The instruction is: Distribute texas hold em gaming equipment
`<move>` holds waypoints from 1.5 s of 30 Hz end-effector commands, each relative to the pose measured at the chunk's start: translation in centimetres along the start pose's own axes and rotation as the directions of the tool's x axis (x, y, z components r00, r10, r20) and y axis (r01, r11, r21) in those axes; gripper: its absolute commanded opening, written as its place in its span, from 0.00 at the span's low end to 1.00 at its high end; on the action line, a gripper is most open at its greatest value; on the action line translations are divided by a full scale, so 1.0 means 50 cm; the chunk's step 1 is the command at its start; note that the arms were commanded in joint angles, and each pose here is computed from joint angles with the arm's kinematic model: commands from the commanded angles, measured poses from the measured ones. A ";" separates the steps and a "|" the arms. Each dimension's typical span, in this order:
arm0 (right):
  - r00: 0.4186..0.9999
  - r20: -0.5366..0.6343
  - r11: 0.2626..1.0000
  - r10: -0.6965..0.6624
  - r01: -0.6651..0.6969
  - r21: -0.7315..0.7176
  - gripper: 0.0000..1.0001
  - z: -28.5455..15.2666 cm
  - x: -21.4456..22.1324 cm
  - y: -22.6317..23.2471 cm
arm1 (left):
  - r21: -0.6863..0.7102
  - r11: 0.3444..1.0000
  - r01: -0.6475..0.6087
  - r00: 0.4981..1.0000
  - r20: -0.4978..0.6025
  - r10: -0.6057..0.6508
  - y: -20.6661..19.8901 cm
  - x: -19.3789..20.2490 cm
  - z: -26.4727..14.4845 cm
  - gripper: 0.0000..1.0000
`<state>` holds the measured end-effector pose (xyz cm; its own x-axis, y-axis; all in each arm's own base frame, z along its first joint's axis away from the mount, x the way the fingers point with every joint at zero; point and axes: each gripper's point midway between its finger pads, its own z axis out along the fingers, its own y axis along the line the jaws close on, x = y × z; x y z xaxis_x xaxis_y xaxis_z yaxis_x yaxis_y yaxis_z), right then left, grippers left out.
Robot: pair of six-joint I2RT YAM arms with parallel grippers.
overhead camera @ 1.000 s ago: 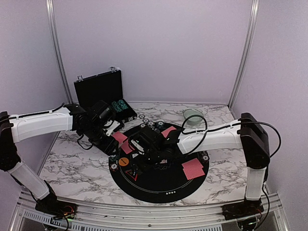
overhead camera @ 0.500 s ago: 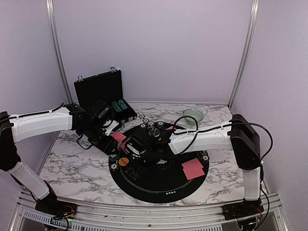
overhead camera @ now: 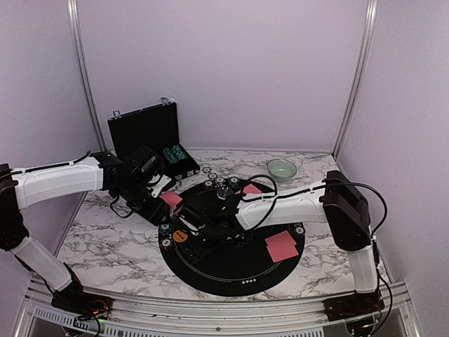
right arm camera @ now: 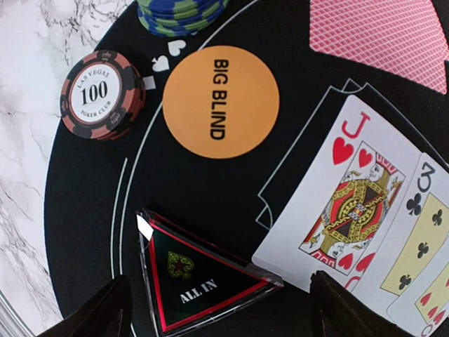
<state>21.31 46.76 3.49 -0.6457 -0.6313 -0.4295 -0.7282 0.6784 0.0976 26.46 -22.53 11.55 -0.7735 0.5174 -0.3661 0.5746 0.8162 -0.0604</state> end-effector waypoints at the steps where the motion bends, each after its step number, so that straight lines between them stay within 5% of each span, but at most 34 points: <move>1: 1.000 0.013 1.000 -0.006 0.006 0.015 0.82 0.001 -0.016 0.007 | 0.018 1.000 0.011 0.999 0.051 -0.012 -0.002 -0.014 -0.019 0.50; 36: 0.999 0.021 1.000 -0.028 0.028 0.014 0.50 -0.002 -0.021 0.028 | 0.028 0.999 0.017 0.999 0.042 -0.019 -0.002 -0.008 -0.012 0.50; 45: 0.998 0.053 1.000 -0.022 0.022 -0.005 0.48 -0.044 -0.037 0.034 | 0.028 0.999 0.017 0.999 0.042 -0.018 -0.002 -0.007 -0.010 0.50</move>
<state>21.08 47.42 3.08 -0.6294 -0.6469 -0.4305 -0.7382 0.6708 0.0714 26.31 -22.53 11.09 -0.7776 0.5135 -0.3628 0.5740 0.8153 -0.0763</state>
